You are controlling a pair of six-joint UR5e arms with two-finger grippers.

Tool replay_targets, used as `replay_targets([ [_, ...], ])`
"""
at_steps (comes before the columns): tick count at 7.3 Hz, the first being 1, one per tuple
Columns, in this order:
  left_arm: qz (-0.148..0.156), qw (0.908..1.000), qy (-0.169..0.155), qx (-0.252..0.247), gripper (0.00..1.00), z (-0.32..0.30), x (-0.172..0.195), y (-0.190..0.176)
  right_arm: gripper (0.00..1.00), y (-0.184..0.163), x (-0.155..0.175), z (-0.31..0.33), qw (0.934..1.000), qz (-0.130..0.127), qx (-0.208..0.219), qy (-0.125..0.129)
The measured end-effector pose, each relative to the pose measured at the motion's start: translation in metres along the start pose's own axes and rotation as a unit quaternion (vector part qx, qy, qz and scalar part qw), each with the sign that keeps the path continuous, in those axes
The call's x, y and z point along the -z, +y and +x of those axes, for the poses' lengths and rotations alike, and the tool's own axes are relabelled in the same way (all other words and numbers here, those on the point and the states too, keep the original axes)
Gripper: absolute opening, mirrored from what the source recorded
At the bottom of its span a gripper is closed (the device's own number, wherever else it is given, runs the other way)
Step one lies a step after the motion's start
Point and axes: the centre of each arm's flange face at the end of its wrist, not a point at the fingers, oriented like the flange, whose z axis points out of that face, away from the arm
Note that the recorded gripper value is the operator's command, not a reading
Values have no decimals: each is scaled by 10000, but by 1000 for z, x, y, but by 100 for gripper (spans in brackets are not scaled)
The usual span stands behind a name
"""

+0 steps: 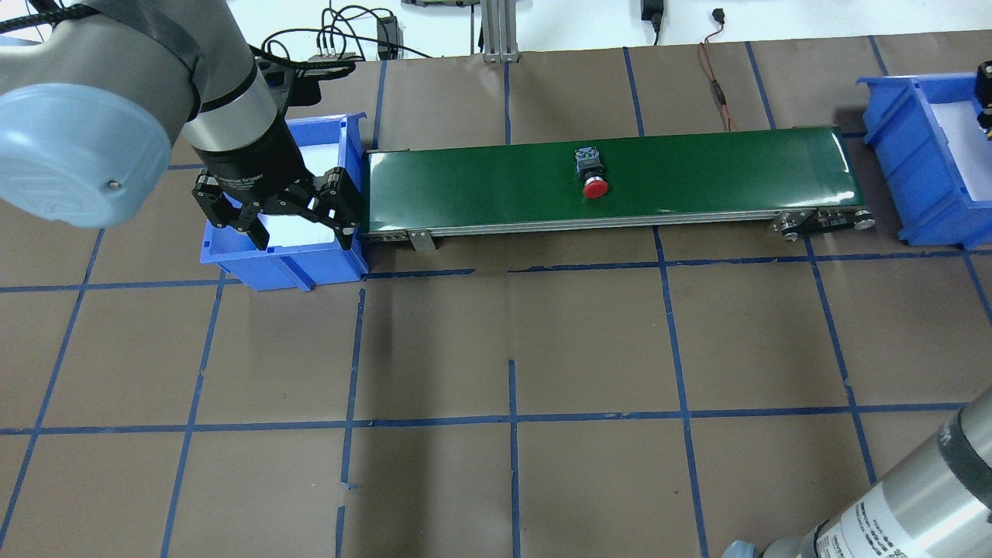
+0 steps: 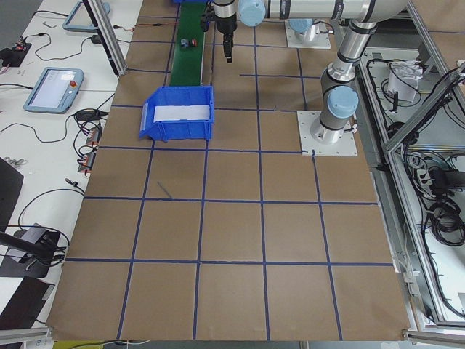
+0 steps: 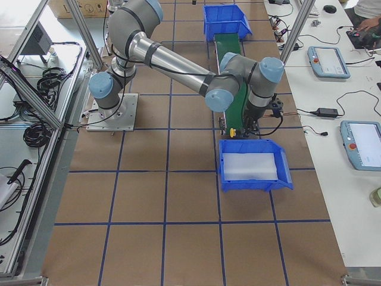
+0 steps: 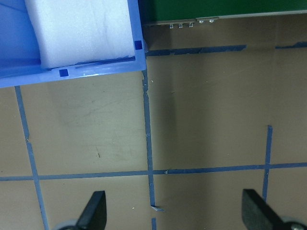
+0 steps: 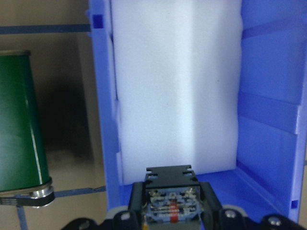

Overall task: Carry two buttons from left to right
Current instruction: 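Carry the yellow button with the right gripper into the far blue bin, then open the right gripper in the bin and lift it out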

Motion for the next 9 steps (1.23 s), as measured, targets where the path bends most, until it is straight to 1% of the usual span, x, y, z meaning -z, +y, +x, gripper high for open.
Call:
replay_targets([
  [1,-10,10000,-5,-5,100,0,-1,-1,26,-1,-14,12,10000,-34,-70,-6],
  [2,-17,10000,-7,-10,100,1,-2,-1,45,-5,-28,19,9999,-71,-97,-23],
  [4,-23,10000,-8,-12,100,1,-2,-2,95,-11,-36,24,9999,-19,-121,5],
  [5,-27,10000,-8,-10,100,0,-2,-2,99,-12,-38,24,9999,-2,-106,12],
  [7,-35,10000,-9,-7,100,1,-3,-2,100,-13,-36,23,10000,21,-50,8],
  [8,-36,10000,-9,-7,100,1,-3,-2,100,-14,-30,16,10000,58,-23,-12],
  [9,-41,10000,-9,-6,100,1,-4,-2,100,-16,-17,-4,9999,96,62,-50],
])
